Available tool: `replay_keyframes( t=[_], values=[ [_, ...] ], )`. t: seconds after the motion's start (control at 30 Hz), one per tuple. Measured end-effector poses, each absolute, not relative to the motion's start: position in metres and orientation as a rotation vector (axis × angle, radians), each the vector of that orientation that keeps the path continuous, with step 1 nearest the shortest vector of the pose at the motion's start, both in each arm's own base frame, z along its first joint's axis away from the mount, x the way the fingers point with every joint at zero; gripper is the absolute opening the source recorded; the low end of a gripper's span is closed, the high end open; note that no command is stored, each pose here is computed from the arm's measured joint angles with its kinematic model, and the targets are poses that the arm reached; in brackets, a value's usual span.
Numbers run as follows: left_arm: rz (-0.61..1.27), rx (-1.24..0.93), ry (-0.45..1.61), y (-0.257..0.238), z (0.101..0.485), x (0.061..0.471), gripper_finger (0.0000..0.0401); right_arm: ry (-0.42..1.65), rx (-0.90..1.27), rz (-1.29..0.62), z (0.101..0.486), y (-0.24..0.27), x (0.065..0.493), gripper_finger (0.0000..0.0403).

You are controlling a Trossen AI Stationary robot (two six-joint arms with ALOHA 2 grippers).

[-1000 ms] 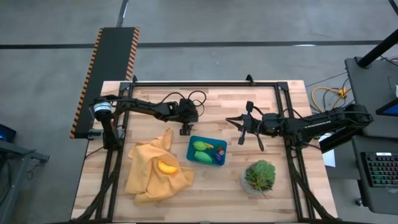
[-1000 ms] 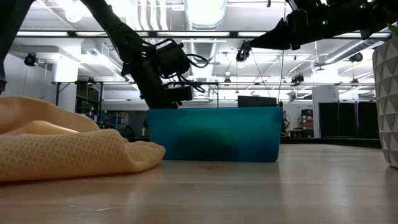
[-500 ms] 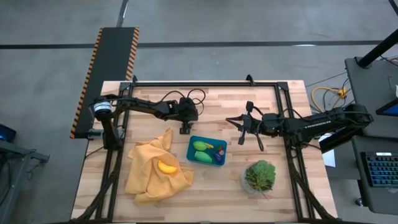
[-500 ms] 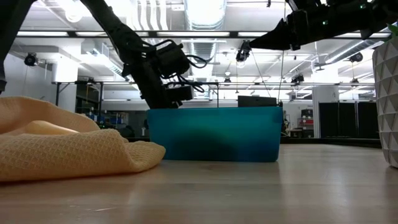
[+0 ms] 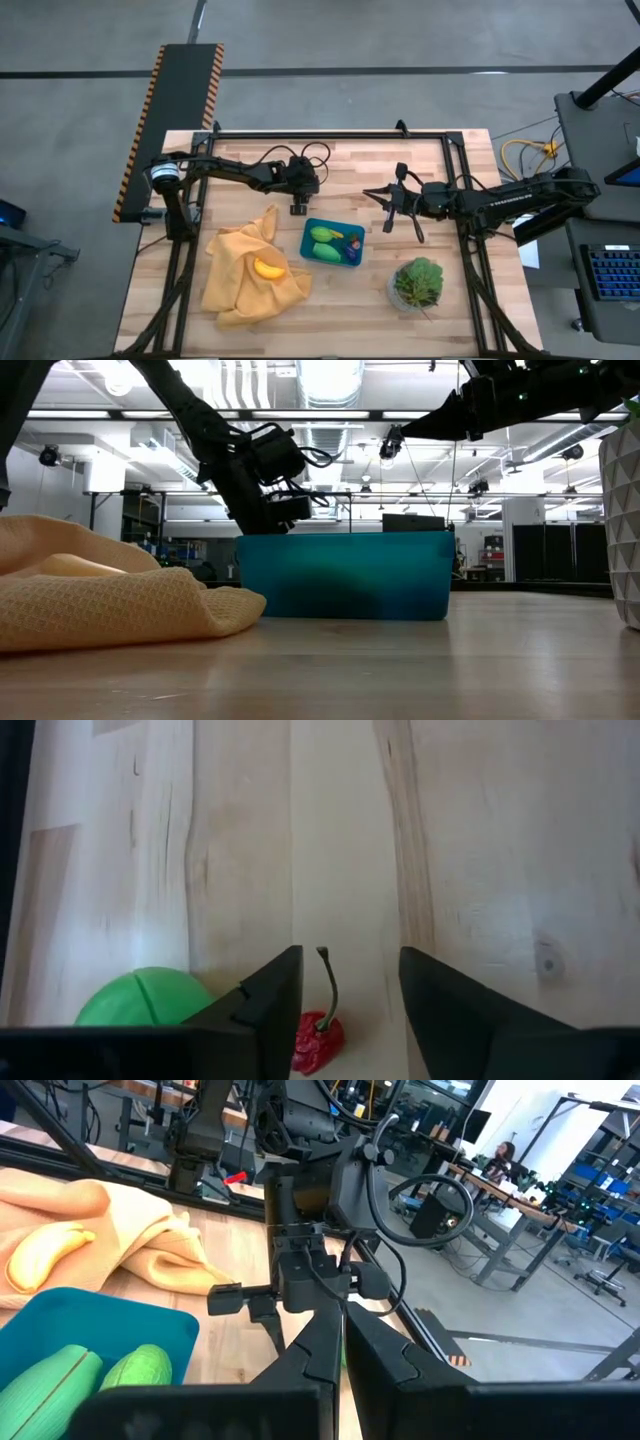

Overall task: Pick and placing Produce into tupperware
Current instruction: Put the red cherry into the blue bin

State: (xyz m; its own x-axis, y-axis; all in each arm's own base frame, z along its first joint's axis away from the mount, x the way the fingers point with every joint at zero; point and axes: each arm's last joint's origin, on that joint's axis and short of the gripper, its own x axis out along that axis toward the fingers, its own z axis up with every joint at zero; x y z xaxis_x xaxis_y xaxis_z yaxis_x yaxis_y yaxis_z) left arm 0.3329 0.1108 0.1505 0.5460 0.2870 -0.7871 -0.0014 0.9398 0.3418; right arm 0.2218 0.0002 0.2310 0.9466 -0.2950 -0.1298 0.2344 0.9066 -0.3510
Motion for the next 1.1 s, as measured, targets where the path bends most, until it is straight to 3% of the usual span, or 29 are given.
replay_keyframes(
  t=[0.47, 1.1],
  values=[
    [0.193, 0.308, 0.988, 0.1175, 0.15, 0.3302, 0.0104, 0.182, -0.339, -0.274, 0.231, 0.0002, 0.2218, 0.0009],
    [0.158, 0.281, 0.978, 0.1188, 0.1462, 0.3271, 0.0102, 0.182, -0.342, -0.274, 0.231, 0.0002, 0.2218, 0.0009]
  ],
)
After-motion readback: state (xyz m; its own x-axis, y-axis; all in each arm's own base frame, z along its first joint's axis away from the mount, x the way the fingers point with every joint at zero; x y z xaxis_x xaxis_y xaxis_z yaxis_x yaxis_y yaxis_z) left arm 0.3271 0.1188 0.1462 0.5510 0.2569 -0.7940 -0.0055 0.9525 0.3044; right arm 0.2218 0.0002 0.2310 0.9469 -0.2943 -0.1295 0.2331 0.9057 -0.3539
